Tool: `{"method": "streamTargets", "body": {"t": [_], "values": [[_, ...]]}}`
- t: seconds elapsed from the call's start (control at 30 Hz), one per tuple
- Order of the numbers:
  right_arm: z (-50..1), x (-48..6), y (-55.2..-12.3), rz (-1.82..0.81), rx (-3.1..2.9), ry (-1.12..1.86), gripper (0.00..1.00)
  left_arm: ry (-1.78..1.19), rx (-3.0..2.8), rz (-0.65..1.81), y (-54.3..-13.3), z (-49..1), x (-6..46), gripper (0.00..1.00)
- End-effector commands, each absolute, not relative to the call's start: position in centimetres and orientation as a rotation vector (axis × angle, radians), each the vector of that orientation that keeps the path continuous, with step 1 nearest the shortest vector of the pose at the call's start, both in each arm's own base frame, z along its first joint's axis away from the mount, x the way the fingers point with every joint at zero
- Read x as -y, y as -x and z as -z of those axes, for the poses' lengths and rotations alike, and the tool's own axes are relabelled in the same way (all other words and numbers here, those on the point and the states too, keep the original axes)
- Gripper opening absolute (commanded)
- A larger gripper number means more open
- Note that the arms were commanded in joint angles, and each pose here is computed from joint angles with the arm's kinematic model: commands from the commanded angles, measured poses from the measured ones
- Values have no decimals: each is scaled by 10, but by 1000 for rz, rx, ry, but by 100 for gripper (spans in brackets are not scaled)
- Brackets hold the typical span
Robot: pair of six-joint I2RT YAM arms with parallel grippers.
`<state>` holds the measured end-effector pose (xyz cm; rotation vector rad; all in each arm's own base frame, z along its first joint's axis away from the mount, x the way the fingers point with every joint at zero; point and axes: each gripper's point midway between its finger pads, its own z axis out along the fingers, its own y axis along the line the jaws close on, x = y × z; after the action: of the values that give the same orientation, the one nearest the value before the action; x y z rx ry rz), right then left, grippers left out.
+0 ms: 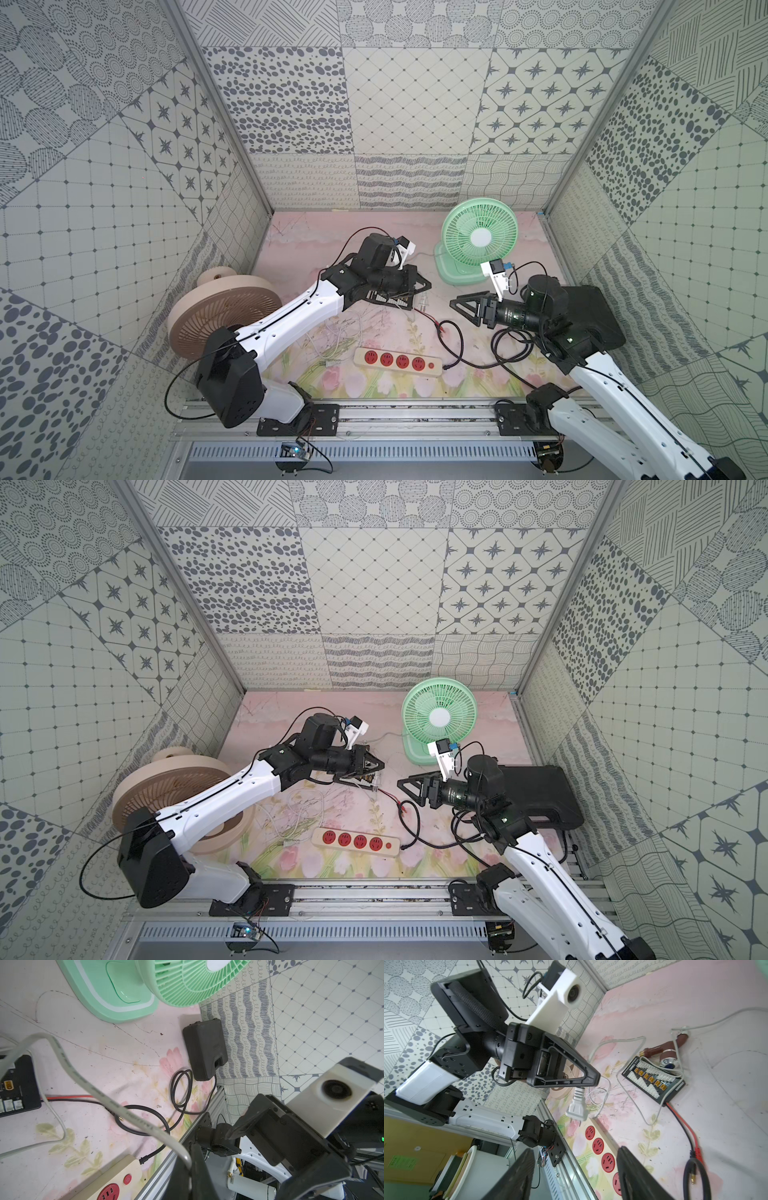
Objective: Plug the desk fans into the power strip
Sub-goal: Pick up the plug from the center of the board.
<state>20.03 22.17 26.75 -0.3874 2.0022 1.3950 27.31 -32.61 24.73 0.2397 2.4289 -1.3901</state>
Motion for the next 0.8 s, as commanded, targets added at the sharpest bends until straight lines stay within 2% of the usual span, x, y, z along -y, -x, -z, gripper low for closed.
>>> {"method": "streamTargets", "body": {"t": [0.0,0.4,0.67,0.77], "values": [[-290,-234,-196,-1524,-1869,488,64,-428,-2294,1630,-252,-277,344,0],[-280,-255,-190,-1651,-1872,624,53,-591,-2245,1860,-229,-297,355,0],[-277,-267,-180,-1689,-1865,707,48,-654,-2240,1911,-222,-299,356,0],[-278,-267,-179,-1693,-1854,714,44,-676,-2233,1924,-219,-301,356,0]]}}
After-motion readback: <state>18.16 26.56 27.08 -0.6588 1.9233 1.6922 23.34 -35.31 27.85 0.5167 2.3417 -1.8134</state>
